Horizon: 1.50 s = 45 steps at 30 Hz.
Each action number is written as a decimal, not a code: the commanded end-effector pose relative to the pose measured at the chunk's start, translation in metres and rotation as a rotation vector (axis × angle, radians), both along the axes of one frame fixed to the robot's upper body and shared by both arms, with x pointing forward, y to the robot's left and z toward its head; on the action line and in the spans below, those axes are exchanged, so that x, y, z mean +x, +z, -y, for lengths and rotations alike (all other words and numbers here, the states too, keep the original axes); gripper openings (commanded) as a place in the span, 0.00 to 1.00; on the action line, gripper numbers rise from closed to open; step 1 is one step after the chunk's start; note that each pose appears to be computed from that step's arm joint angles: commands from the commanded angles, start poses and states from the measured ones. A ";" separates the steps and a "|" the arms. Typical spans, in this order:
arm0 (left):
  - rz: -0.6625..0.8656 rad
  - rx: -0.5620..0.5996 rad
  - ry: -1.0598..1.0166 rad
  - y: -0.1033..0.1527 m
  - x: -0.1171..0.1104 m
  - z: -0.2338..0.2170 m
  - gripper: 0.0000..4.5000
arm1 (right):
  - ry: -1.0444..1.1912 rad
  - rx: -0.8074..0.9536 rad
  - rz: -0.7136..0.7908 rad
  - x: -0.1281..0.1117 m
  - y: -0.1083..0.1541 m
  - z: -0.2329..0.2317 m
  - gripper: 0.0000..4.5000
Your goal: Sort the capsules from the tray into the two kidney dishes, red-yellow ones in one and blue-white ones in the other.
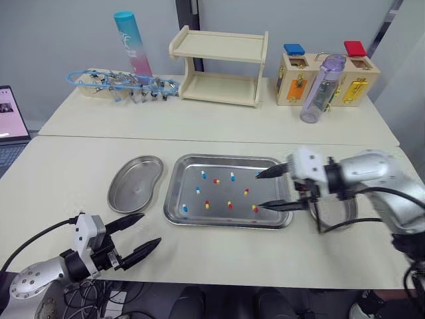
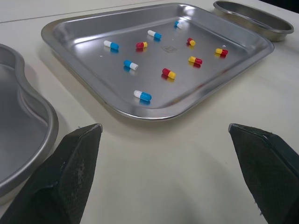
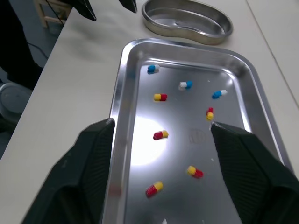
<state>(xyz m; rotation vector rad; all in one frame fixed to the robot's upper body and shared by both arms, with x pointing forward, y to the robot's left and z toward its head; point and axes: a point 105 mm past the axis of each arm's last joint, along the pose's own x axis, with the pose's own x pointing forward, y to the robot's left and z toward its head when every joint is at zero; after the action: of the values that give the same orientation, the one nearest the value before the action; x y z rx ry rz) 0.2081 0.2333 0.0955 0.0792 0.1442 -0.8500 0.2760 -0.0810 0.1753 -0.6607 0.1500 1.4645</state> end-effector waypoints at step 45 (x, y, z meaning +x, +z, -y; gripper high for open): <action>0.003 0.029 0.007 -0.008 0.003 -0.011 1.00 | 0.193 -0.063 0.010 0.038 -0.067 -0.186 0.42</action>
<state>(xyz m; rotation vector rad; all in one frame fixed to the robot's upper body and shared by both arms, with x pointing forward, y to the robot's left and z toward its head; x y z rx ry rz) 0.2111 0.2451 0.0803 0.0721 0.1751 -0.8338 0.3140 0.0953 0.0908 -0.7347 0.2045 1.6380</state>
